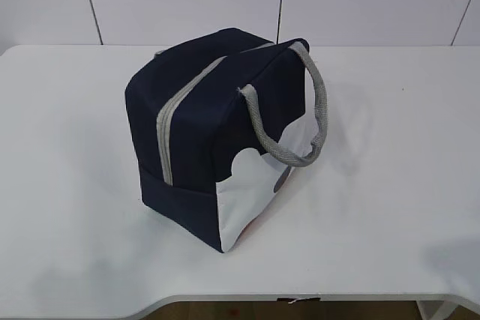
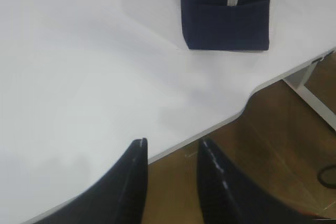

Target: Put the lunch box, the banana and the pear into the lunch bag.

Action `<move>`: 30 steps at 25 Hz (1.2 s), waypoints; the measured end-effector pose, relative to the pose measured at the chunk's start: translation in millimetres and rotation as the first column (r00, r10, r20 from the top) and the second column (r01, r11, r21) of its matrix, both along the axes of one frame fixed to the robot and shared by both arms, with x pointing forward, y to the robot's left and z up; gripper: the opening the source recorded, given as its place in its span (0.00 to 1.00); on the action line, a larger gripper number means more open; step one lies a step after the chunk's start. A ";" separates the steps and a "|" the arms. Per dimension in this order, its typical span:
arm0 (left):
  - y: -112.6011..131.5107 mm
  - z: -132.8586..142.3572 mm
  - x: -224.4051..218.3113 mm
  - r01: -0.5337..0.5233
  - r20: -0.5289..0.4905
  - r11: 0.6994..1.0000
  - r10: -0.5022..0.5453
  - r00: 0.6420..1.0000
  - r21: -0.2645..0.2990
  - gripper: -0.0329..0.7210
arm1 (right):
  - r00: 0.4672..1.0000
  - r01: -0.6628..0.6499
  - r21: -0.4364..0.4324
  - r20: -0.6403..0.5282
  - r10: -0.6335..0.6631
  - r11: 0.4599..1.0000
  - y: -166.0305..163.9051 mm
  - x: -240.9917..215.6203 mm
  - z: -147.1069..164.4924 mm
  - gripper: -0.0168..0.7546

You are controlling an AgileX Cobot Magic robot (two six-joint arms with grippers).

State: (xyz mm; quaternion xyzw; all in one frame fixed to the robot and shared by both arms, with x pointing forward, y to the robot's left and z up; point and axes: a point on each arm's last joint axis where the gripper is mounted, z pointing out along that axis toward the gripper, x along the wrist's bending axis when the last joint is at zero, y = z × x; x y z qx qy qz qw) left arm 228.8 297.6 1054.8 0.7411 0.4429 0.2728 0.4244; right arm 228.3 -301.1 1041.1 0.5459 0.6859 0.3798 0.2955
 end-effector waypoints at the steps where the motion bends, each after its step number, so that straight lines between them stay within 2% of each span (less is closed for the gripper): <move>1: -0.2 0.0 0.1 -0.023 0.000 1.000 0.023 1.000 0.000 0.37 | 1.000 0.019 0.000 0.000 -0.019 1.000 0.2 0.0 0.0 0.52; 4: -1.1 0.0 0.3 -0.110 0.000 0.994 0.110 0.994 0.000 0.37 | 0.995 0.099 0.000 0.002 -0.099 0.995 1.0 0.0 0.1 0.52; 7: -2.1 0.0 0.8 -0.220 0.000 0.975 0.220 0.975 0.000 0.37 | 0.988 0.157 0.000 0.002 -0.157 0.988 1.7 0.0 0.1 0.52; 13: -3.2 0.0 1.3 -0.330 0.000 0.944 0.330 0.944 0.000 0.37 | 0.981 0.194 0.000 0.002 -0.194 0.981 2.1 0.1 0.1 0.52; 30: -3.3 0.0 1.5 -0.348 0.000 0.937 0.348 0.937 0.000 0.37 | 0.981 0.194 0.000 0.002 -0.194 0.981 2.1 0.1 0.1 0.52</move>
